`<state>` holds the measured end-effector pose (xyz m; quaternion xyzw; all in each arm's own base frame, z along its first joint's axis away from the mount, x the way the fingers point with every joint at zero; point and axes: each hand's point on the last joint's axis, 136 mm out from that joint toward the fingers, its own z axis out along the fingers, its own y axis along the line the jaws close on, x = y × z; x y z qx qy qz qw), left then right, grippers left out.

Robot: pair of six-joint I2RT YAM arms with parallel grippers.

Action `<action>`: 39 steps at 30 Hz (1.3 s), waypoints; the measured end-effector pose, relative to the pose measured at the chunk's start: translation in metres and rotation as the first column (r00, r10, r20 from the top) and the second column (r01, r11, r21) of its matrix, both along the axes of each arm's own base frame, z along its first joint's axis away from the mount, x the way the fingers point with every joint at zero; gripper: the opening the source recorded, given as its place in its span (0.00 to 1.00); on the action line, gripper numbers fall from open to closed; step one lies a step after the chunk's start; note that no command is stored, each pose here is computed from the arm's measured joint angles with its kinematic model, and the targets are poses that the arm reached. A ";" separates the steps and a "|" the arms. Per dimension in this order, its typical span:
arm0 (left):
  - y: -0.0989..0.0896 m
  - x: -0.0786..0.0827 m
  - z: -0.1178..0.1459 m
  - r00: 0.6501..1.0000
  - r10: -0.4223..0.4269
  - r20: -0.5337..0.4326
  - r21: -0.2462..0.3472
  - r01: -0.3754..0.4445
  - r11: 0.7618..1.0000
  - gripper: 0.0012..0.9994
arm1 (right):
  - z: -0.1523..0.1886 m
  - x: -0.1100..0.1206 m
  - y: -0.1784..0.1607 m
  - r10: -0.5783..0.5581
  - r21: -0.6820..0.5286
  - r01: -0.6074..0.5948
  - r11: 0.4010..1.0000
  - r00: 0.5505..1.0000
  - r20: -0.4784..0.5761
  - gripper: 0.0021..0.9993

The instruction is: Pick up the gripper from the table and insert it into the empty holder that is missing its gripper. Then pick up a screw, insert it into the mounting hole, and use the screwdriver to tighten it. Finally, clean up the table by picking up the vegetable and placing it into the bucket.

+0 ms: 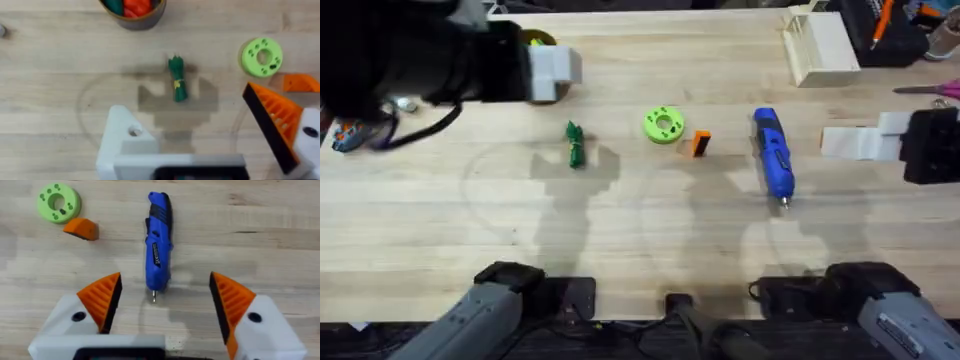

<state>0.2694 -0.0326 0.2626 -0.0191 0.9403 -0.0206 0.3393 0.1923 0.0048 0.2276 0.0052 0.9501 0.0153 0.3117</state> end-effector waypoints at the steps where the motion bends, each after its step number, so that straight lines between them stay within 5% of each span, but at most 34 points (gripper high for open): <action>1: 0.001 -0.004 0.006 0.999 0.002 0.043 -0.004 -0.002 1.000 0.99 | 0.000 0.000 0.000 0.000 0.000 0.000 1.000 1.000 0.000 0.99; 9: 0.014 -0.036 0.035 0.969 0.033 0.244 -0.013 -0.030 0.999 0.99 | 0.000 0.000 0.000 0.000 0.000 0.000 1.000 1.000 0.000 0.99; 25: 0.022 -0.036 0.043 0.955 0.062 0.291 0.005 -0.066 0.998 0.99 | 0.000 0.000 0.000 0.000 0.000 0.000 1.000 1.000 0.000 0.99; 33: 0.021 -0.017 0.074 0.902 0.079 0.425 -0.026 -0.075 0.997 0.99 | 0.000 0.000 0.000 0.000 0.000 0.000 1.000 1.000 0.000 0.99; 39: 0.023 0.004 0.073 0.898 0.097 0.429 -0.010 -0.103 0.995 0.99 | 0.000 0.000 0.000 0.000 0.000 0.000 1.000 1.000 0.000 0.99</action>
